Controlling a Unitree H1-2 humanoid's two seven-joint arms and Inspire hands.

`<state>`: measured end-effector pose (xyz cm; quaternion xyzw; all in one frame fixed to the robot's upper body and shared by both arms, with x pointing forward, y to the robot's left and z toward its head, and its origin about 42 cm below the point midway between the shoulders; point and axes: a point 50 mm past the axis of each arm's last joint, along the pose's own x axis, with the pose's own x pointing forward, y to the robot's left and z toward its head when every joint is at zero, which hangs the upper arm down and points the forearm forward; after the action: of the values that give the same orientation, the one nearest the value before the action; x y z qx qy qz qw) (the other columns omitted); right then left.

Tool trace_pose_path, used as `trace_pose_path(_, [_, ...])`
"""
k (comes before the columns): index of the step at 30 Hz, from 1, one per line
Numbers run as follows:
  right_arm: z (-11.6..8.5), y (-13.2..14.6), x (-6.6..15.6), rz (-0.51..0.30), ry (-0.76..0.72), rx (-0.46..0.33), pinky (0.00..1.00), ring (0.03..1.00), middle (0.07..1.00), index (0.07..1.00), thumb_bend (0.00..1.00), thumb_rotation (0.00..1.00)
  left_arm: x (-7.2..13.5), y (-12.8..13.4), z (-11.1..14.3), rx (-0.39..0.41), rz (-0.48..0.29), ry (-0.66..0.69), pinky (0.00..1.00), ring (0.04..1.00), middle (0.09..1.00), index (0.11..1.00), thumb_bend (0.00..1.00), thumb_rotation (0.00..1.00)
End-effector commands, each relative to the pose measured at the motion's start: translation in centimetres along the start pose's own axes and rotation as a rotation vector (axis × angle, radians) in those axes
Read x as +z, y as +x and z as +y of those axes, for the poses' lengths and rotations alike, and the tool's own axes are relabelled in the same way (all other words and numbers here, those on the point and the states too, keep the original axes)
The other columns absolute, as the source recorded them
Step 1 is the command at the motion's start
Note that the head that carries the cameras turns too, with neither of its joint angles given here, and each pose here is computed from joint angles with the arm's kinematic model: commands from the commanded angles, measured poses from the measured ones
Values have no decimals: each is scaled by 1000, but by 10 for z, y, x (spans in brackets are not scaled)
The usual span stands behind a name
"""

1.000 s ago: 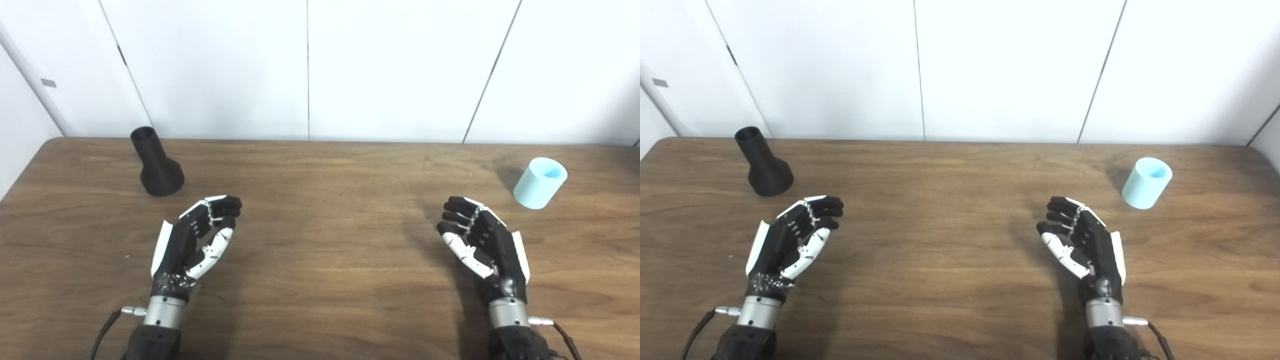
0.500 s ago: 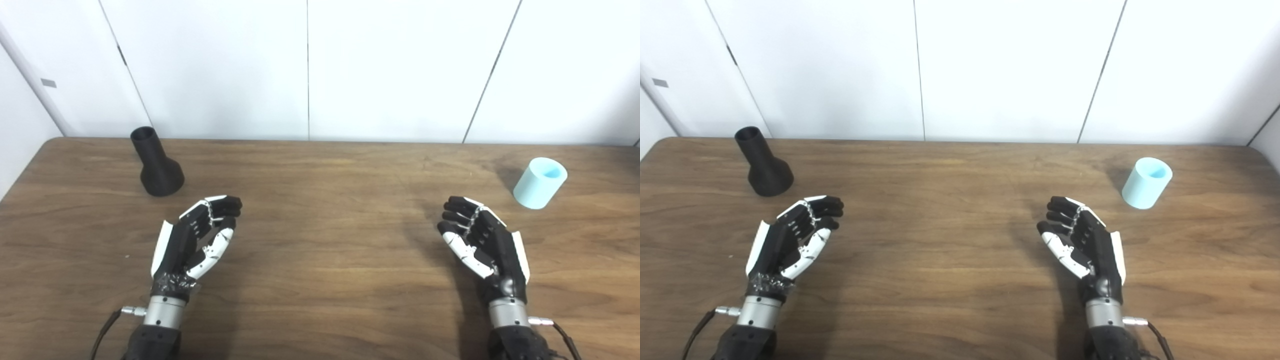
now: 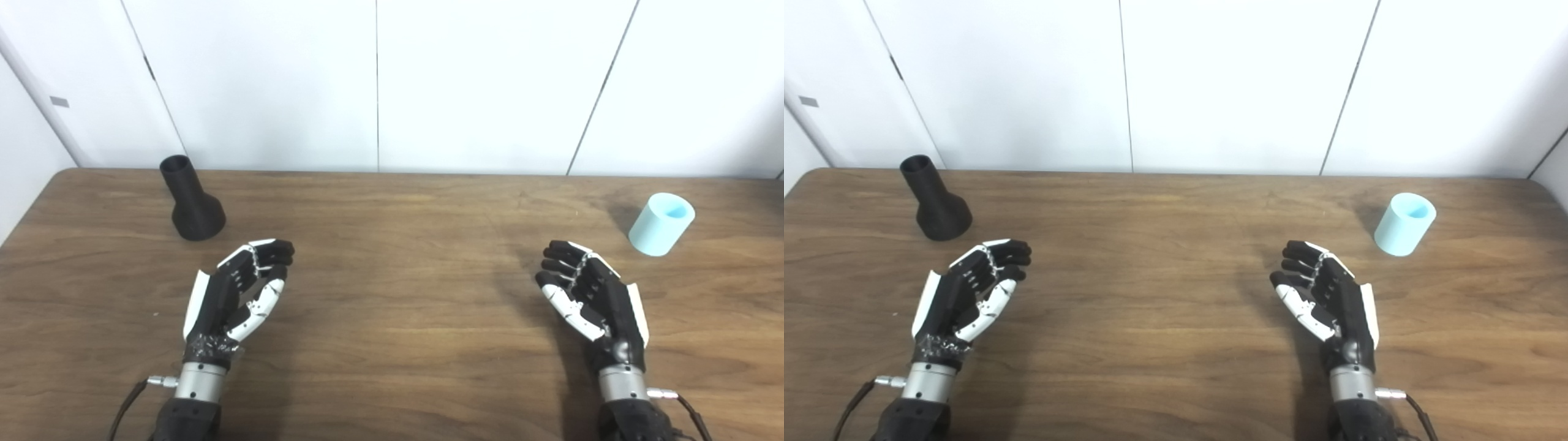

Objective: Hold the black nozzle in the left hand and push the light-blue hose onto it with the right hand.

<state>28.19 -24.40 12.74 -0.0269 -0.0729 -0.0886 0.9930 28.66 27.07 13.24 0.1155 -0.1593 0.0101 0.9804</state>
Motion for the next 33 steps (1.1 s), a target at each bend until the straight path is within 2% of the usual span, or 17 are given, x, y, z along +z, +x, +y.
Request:
trace_pose_path(1, [2,8,17,-94,13,-4,604,681,690,669,292,214,-7,-2,2,93,26,12,539,603,625,584,398,249])
trace_pose_path(3, [2,8,17,-95,11,-5,604,683,691,668,292,210,-9,-2,6,168,32,-7,506,561,578,511,481,107])
trace_pose_path(5, [2,8,17,-96,7,-5,602,682,691,668,289,208,-12,-1,10,228,32,8,498,538,554,495,500,76])
trace_pose_path(7, [3,8,17,-94,14,-5,609,686,694,670,286,208,-14,0,14,280,39,41,412,480,495,505,511,28])
trace_pose_path(9, [3,8,17,-96,12,-9,607,683,690,666,287,205,-16,2,18,332,53,70,340,417,459,523,514,7])
trace_pose_path(11, [3,8,17,-93,15,-12,603,680,687,664,284,206,-19,3,23,374,58,92,322,400,452,528,516,1])
trace_pose_path(14, [4,8,17,-90,19,-12,605,682,689,665,276,192,-22,7,33,456,78,123,386,451,466,526,518,0])
trace_pose_path(15, [4,8,17,-91,16,-12,603,681,687,664,273,188,-21,8,36,479,88,134,426,497,533,589,653,77])
trace_pose_path(16, [5,8,17,-91,14,-12,602,679,686,662,271,184,-21,8,38,494,94,141,458,531,576,627,720,121])
trace_pose_path(18, [5,8,16,-87,14,-13,601,678,684,661,272,184,-15,12,43,513,106,141,504,577,632,676,804,192])
trace_pose_path(21, [6,10,15,-90,23,-13,595,677,684,659,268,174,-8,18,48,513,128,118,558,623,678,723,887,244])
trace_pose_path(25, [7,11,12,-102,34,-11,588,678,684,657,260,140,3,24,52,524,145,103,595,681,739,776,942,276])
trace_pose_path(30, [5,11,8,-98,40,-15,585,677,683,654,266,147,17,29,54,540,151,95,520,673,746,767,985,259])
trace_pose_path(33, [1,11,7,-94,31,-15,595,680,685,657,265,156,29,31,54,525,151,132,501,683,764,822,984,277])
